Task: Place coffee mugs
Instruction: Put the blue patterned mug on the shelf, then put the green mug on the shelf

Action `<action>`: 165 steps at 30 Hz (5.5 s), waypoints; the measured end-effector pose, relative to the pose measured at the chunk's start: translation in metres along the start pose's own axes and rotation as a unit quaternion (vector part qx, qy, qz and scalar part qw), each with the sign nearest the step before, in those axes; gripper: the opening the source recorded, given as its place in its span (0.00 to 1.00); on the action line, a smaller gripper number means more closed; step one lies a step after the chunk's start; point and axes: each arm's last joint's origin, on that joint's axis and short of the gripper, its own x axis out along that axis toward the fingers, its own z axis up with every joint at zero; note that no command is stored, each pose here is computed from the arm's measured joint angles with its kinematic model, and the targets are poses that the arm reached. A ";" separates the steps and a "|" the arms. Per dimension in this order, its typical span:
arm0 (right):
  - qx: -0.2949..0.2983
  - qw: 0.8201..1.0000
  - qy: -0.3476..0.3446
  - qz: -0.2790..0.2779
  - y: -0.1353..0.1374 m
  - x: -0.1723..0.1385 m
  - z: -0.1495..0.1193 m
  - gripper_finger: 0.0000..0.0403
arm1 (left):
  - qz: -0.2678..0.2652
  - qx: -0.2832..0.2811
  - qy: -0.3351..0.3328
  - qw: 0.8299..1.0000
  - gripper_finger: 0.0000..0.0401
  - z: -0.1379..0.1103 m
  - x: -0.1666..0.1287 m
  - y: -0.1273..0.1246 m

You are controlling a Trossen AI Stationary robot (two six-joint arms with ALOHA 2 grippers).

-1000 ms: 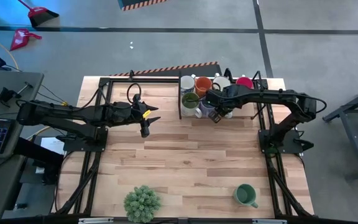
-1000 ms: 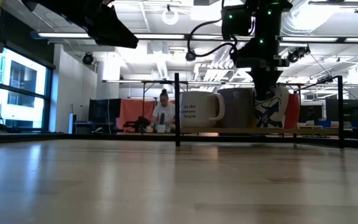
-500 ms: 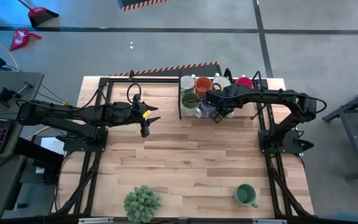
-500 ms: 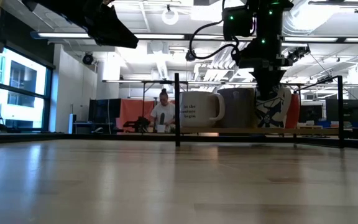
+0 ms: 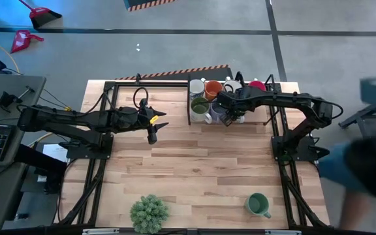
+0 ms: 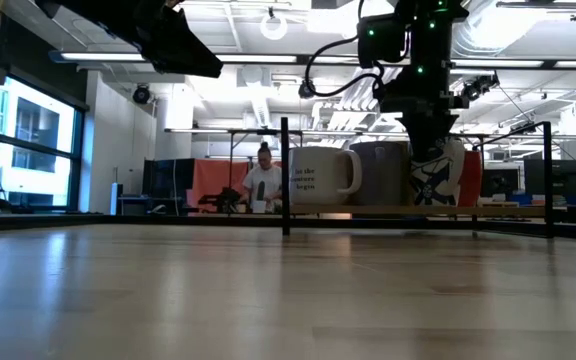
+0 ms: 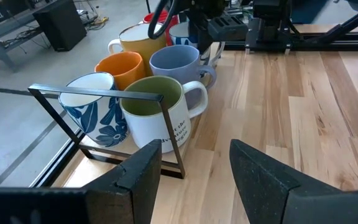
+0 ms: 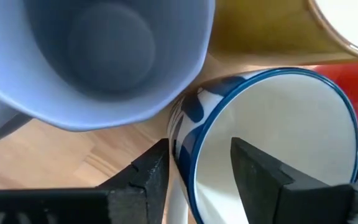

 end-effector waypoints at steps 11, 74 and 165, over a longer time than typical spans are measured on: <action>-0.005 1.000 0.017 0.000 -0.003 -0.011 0.000 0.38 | 0.000 0.000 0.000 1.000 0.45 0.000 0.000 0.000; -0.256 0.960 -0.085 0.074 0.081 -0.136 -0.113 0.38 | 0.000 -0.012 0.000 1.000 0.45 0.000 0.000 0.000; -0.258 0.938 -0.077 0.216 0.132 -0.023 -0.275 0.30 | -0.026 -0.078 0.005 0.997 0.45 -0.001 0.000 -0.002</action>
